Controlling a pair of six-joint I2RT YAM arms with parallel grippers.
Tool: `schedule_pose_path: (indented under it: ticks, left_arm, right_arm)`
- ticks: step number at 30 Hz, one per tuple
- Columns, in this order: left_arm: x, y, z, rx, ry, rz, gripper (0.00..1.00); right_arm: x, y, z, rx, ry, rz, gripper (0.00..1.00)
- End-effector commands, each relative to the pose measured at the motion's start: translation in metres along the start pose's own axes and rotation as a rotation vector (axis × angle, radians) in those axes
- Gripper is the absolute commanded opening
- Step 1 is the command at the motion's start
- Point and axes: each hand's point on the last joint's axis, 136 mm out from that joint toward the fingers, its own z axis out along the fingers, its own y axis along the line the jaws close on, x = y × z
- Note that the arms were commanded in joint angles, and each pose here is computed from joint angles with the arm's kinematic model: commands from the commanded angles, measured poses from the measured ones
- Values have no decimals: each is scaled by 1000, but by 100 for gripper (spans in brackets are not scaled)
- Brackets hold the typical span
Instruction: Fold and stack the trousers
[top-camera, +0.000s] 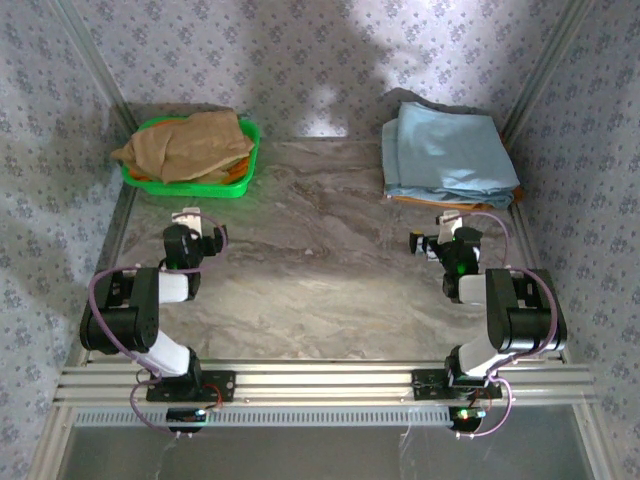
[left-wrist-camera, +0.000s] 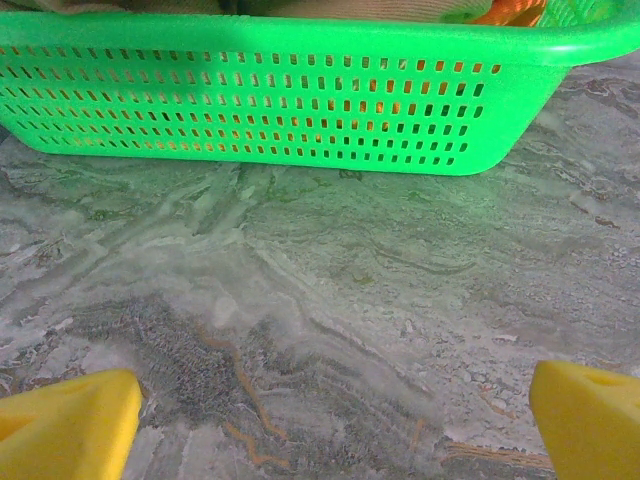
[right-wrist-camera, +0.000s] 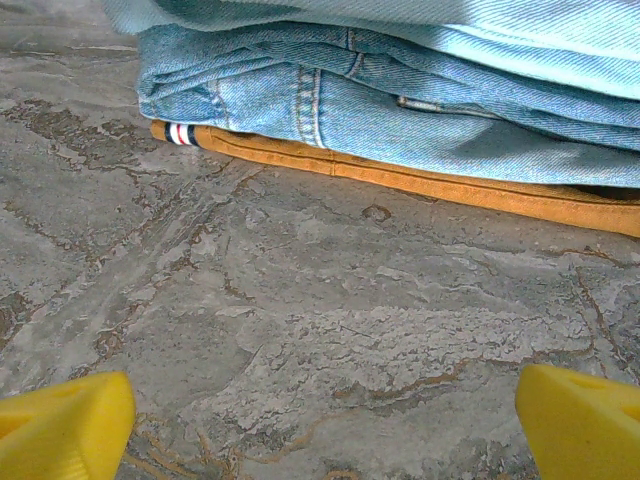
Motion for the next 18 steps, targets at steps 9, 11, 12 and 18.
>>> schedule_pose_path:
  ticks: [9,11,12,18]
  left_arm:
    - [-5,-2,1,16,-16,9,100]
    - [-4,0,1,9,-12,5,100]
    - [-4,-1,1,10,-12,5,100]
    - [-17,7,-7,-35,-23,-10,100]
  right_arm:
    - [-8,-13,0,23,-19,41,100]
    - [-8,-13,0,27,-18,38,100]
    - [-9,-13,1,28,-19,38,100]
    - [-17,-16,0,104,9,8,100]
